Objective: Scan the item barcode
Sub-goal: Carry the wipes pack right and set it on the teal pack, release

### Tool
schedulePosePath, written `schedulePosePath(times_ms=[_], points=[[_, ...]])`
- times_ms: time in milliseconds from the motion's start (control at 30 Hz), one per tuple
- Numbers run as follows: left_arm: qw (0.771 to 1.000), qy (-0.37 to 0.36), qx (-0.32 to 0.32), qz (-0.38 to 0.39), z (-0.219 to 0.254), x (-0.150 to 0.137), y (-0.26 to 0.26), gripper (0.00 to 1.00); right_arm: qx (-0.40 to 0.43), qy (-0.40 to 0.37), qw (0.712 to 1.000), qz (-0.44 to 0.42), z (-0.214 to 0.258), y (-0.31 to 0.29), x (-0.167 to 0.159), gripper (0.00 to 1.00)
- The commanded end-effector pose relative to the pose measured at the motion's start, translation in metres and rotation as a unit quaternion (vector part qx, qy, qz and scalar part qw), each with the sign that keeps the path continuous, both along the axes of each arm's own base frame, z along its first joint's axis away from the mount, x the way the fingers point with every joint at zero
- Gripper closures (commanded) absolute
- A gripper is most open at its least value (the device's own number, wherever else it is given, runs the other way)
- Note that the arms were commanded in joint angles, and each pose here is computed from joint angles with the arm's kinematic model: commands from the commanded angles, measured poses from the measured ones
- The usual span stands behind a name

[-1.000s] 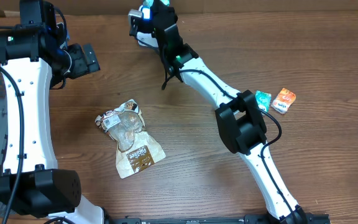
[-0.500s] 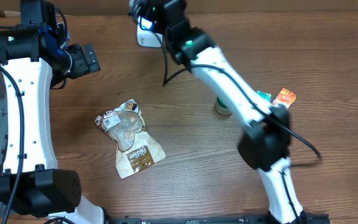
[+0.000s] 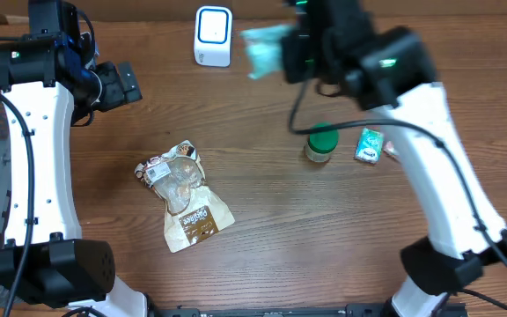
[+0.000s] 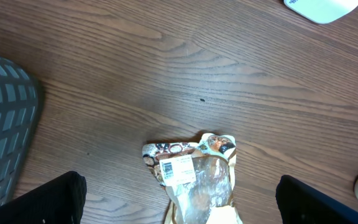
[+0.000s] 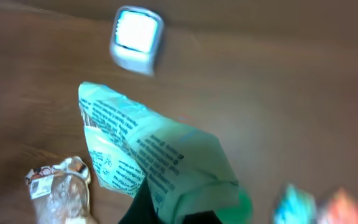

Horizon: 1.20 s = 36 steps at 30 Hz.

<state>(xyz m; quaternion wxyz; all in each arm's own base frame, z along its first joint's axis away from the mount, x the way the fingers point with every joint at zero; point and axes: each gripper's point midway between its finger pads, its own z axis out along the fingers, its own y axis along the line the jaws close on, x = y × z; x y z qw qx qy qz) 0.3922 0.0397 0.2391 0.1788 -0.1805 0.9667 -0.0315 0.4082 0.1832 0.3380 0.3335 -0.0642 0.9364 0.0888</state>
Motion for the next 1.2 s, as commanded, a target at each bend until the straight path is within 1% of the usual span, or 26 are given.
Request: schedulePosePath(times_ms=[0,133,200,233,333,567,633,733,867,900,933,967,1000,1067,1133,1167], points=[[1.000,-0.011,-0.001,-0.004,0.007,0.000,-0.003,0.00,0.077,0.042,0.986,-0.142,0.010,-0.057,-0.010,0.96],[1.000,-0.011,0.000,-0.004,0.007,0.000,-0.003,0.00,0.060,0.102,0.964,-0.236,-0.020,-0.126,-0.014,0.96],[1.000,-0.011,0.000,-0.004,0.007,0.000,-0.003,0.00,0.054,0.123,0.954,-0.269,-0.036,-0.151,-0.013,0.96],[1.000,-0.011,0.000,-0.004,0.007,0.000,-0.003,0.00,0.050,0.144,0.943,-0.295,-0.054,-0.172,-0.014,0.96],[1.000,-0.011,0.000,-0.004,0.007,0.000,-0.003,0.00,0.038,0.182,0.927,-0.325,-0.092,-0.200,-0.017,0.96],[1.000,-0.011,0.000,-0.004,0.007,0.000,-0.003,0.00,0.039,0.239,0.917,-0.316,-0.181,-0.220,-0.021,0.96],[1.000,-0.011,0.000,-0.004,0.007,0.000,-0.003,0.00,0.043,0.247,0.921,-0.299,-0.201,-0.220,-0.023,0.96],[1.000,-0.011,0.000,-0.004,0.007,0.000,-0.003,0.01,0.057,0.256,0.923,-0.283,-0.228,-0.221,-0.026,0.95],[1.000,-0.011,0.000,-0.004,0.007,0.000,-0.003,0.00,0.059,0.262,0.916,-0.298,-0.246,-0.232,-0.032,0.92],[1.000,-0.011,0.000,-0.004,0.007,0.000,-0.003,0.00,0.060,0.263,0.915,-0.301,-0.247,-0.234,-0.034,0.82],[1.000,-0.011,0.000,-0.004,0.007,0.000,-0.003,0.00,0.061,0.264,0.913,-0.306,-0.247,-0.238,-0.035,0.66],[1.000,-0.011,0.000,-0.004,0.007,0.000,-0.003,0.00,0.062,0.264,0.911,-0.309,-0.247,-0.241,-0.035,0.54],[1.000,-0.011,0.000,-0.004,0.007,0.000,-0.003,0.00,0.063,0.264,0.910,-0.312,-0.247,-0.243,-0.036,0.47],[1.000,-0.011,0.000,-0.004,0.007,0.000,-0.003,0.00,0.064,0.265,0.908,-0.318,-0.248,-0.247,-0.037,0.30],[1.000,-0.011,0.000,-0.004,0.007,0.000,-0.003,0.00,0.065,0.265,0.907,-0.321,-0.247,-0.250,-0.037,0.25],[1.000,-0.011,-0.001,-0.004,0.007,0.000,-0.003,0.00,0.066,0.262,0.908,-0.321,-0.245,-0.250,-0.036,0.24]])
